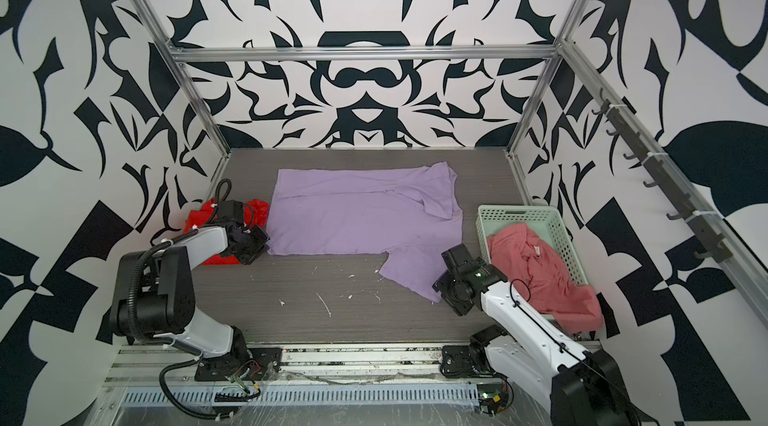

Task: Fold and stack the t-shirts
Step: 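Move both grippers to the near corners of the lavender t-shirt, then grasp the near hem with both grippers and fold it onto the far edge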

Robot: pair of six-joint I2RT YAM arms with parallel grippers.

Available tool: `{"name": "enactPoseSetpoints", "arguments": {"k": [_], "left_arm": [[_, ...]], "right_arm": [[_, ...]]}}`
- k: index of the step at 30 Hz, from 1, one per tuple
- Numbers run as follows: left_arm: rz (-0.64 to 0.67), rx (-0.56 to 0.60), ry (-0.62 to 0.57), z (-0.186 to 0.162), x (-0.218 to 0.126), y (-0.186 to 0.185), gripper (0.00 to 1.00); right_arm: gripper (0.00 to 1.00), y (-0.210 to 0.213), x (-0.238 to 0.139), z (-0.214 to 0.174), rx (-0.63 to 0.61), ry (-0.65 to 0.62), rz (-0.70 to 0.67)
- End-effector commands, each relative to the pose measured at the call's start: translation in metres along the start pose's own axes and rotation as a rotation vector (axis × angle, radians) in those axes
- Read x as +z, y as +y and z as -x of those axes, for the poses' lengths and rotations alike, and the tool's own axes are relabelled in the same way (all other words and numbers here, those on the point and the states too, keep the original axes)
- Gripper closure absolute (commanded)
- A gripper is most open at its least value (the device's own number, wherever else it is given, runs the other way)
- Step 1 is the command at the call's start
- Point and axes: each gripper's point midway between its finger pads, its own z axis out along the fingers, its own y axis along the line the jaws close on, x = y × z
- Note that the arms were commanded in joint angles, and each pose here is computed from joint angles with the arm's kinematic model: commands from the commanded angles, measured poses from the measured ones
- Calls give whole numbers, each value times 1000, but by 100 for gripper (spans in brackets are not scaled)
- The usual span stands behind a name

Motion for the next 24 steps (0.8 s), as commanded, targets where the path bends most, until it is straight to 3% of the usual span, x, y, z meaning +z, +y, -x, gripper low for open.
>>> {"name": "enactPoseSetpoints", "arguments": {"k": [1, 8, 19, 24], "left_arm": [[34, -22, 37, -14, -1, 12, 100], [29, -25, 19, -12, -6, 11, 100], [24, -16, 7, -10, -12, 8, 100], [29, -10, 3, -9, -14, 8, 100]], "right_arm": [[44, 2, -1, 3, 30, -43, -18], [53, 3, 7, 2, 102, -58, 19], [54, 3, 23, -9, 118, -27, 2], [64, 5, 29, -15, 116, -20, -45]]}}
